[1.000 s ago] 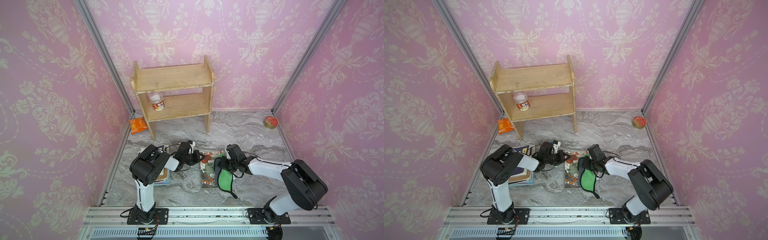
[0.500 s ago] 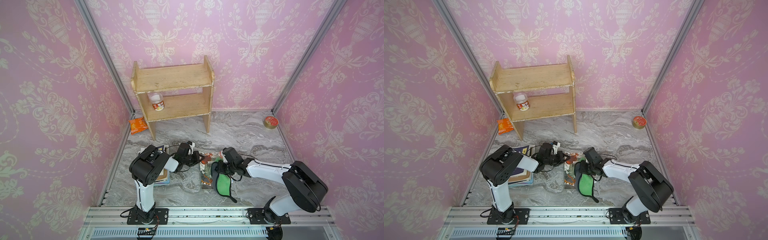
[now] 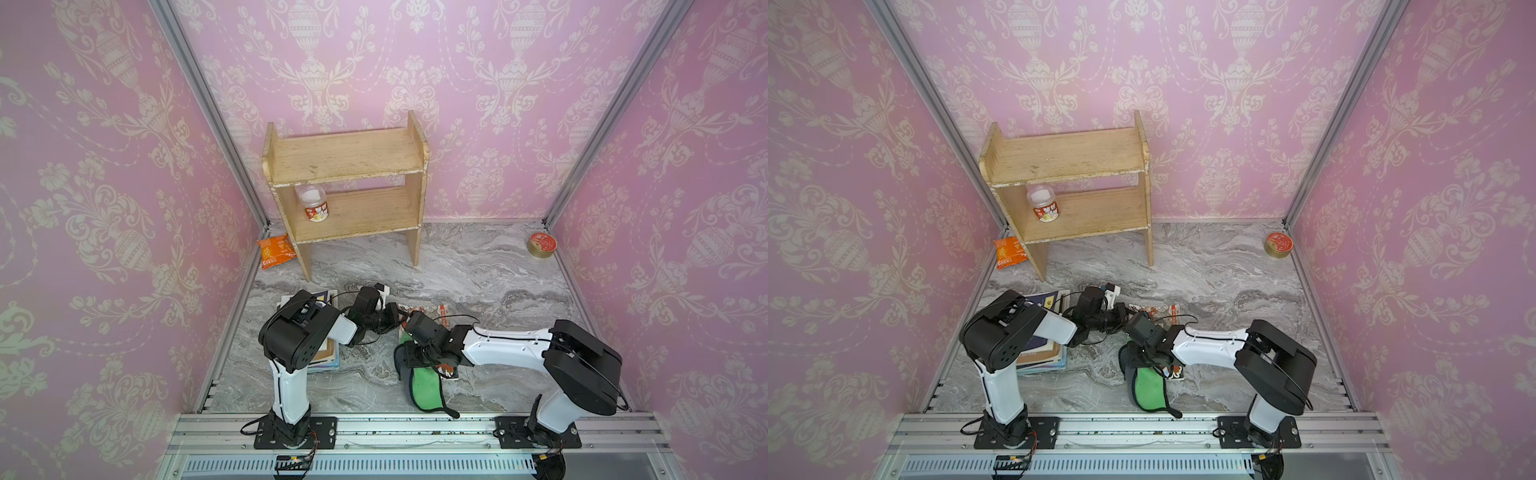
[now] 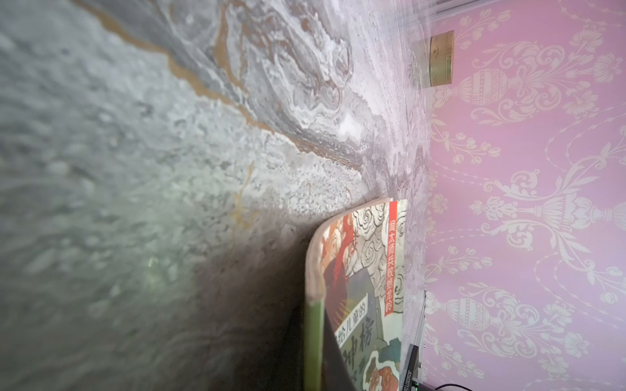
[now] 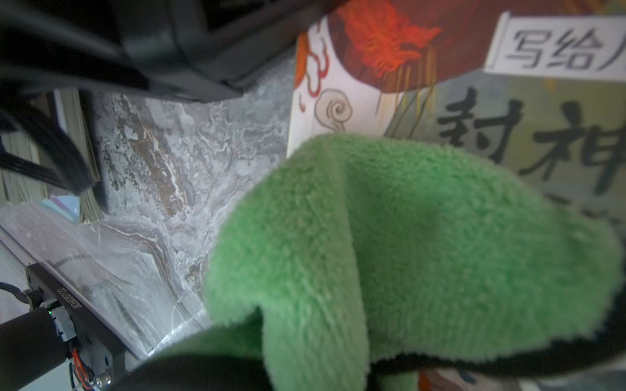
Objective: Wipe the cover of the book
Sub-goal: Wipe the dirt from the cover of the book.
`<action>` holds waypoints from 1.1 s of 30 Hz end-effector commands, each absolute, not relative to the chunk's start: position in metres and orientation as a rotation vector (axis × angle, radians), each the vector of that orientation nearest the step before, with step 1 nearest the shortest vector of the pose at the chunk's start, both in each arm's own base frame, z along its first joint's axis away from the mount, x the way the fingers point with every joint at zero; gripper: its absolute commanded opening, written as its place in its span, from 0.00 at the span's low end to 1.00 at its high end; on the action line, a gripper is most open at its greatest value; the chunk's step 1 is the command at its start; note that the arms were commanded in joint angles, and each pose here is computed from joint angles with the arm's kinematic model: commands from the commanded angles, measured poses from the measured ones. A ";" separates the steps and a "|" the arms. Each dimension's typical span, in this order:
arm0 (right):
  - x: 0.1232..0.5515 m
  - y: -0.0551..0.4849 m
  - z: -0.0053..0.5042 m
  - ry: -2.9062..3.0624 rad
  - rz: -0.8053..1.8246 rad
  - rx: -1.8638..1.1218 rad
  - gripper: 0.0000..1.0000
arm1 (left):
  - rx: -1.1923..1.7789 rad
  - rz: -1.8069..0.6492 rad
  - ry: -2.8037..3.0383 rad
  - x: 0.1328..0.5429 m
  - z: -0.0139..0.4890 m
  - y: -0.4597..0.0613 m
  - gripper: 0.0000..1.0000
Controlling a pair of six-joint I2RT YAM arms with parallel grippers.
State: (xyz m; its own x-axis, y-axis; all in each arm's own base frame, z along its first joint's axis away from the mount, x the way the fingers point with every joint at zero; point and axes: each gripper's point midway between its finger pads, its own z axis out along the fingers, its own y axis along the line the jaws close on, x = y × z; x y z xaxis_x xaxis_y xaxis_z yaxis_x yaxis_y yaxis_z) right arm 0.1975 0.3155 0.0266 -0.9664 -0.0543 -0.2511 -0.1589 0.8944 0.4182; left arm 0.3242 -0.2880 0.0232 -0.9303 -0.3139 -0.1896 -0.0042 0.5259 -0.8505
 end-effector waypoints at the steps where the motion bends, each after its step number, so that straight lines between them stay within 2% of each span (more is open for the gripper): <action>1: 0.167 0.233 -0.021 3.073 0.329 -0.043 0.00 | -0.271 -1.411 2.453 0.318 0.025 -0.292 0.00; 6: 0.168 0.136 -0.026 3.089 0.169 0.281 0.00 | -0.269 -1.417 2.444 0.319 0.026 -0.291 0.00; 9: 0.161 0.129 -0.024 3.078 0.140 0.300 0.00 | -0.271 -1.419 2.441 0.320 0.026 -0.291 0.00; 11: 0.160 0.150 -0.022 3.056 0.199 0.242 0.00 | -0.273 -1.420 2.441 0.320 0.026 -0.291 0.00; 18: 0.150 0.285 -0.008 3.019 0.378 -0.215 0.00 | -0.280 -1.425 2.443 0.321 0.027 -0.292 0.00; 21: 0.146 0.297 -0.010 3.035 0.380 -0.287 0.00 | -0.283 -1.415 2.446 0.321 0.026 -0.291 0.00; 24: 0.146 0.263 -0.016 3.059 0.296 -0.240 0.00 | -0.293 -1.408 2.444 0.324 0.026 -0.288 0.00; 30: 0.146 0.144 -0.021 3.099 0.094 0.094 0.00 | -0.329 -1.407 2.426 0.335 0.028 -0.276 0.00; 33: 0.151 0.142 -0.008 3.051 0.105 0.073 0.00 | -0.316 -1.394 2.433 0.337 0.030 -0.277 0.00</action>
